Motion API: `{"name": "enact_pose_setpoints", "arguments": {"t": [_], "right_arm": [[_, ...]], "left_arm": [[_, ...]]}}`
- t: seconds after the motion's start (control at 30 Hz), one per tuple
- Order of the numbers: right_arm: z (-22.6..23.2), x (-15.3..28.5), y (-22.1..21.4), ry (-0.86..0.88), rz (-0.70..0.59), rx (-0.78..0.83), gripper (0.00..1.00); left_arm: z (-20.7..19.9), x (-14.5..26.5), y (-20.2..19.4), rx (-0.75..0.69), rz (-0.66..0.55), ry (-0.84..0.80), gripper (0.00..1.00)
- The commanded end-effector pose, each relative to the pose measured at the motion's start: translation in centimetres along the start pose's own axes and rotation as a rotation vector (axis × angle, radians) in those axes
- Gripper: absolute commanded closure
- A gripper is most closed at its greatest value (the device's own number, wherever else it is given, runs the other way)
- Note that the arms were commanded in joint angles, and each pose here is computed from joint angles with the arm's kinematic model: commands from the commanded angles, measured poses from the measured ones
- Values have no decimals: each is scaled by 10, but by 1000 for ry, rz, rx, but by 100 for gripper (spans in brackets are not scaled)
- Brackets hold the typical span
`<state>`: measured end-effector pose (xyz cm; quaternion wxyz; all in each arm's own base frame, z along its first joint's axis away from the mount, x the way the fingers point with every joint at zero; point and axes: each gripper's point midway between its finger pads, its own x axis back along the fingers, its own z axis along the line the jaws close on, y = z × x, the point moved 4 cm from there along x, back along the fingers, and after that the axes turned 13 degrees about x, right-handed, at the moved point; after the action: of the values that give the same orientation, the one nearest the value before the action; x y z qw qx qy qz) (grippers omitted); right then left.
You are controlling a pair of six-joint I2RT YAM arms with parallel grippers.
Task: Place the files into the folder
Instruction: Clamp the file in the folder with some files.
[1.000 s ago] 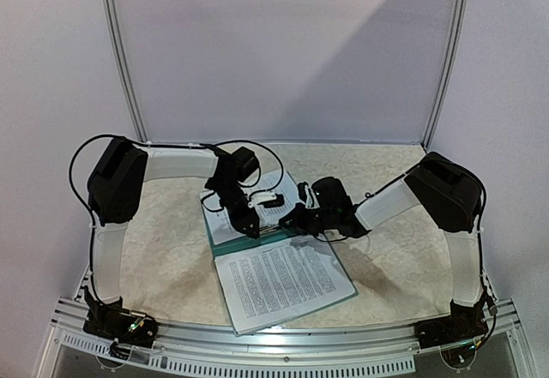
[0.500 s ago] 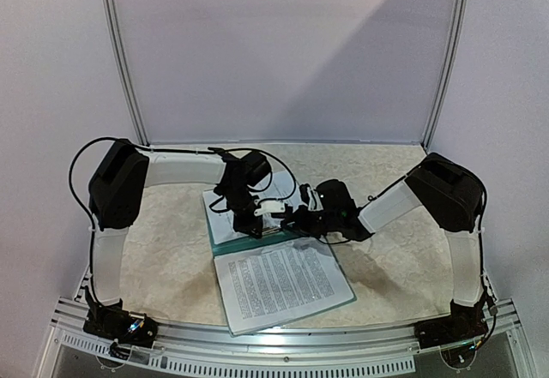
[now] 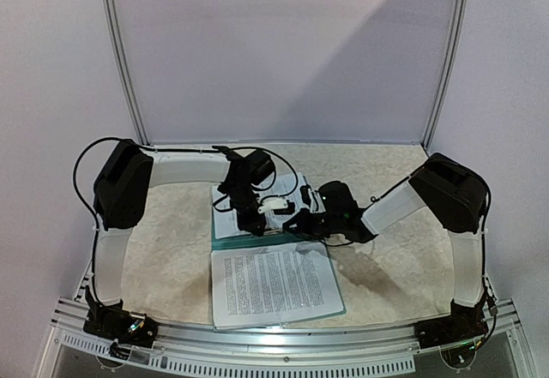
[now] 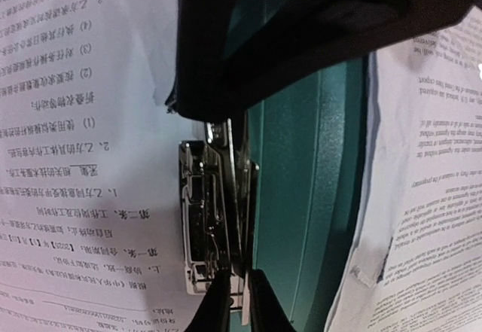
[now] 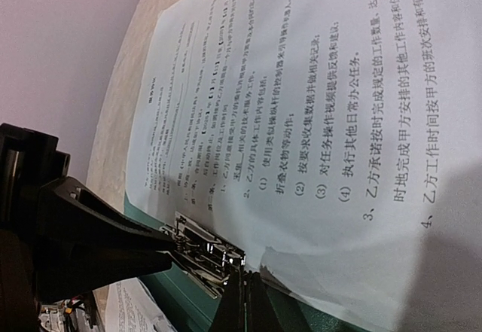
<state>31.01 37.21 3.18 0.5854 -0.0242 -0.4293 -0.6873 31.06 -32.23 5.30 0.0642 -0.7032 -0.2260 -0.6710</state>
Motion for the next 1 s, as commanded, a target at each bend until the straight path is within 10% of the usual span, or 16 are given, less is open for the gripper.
{"name": "enact_pose_setpoints", "arguments": {"t": [0.0,0.97], "right_arm": [[-64,12,-137,-262,474,-113,100],[-75,16,-142,-265,529,-164,100]], "left_arm": [[9,-44,-14,28,87,44,90],[-11,-34,27,-270,-62,87,75]]}}
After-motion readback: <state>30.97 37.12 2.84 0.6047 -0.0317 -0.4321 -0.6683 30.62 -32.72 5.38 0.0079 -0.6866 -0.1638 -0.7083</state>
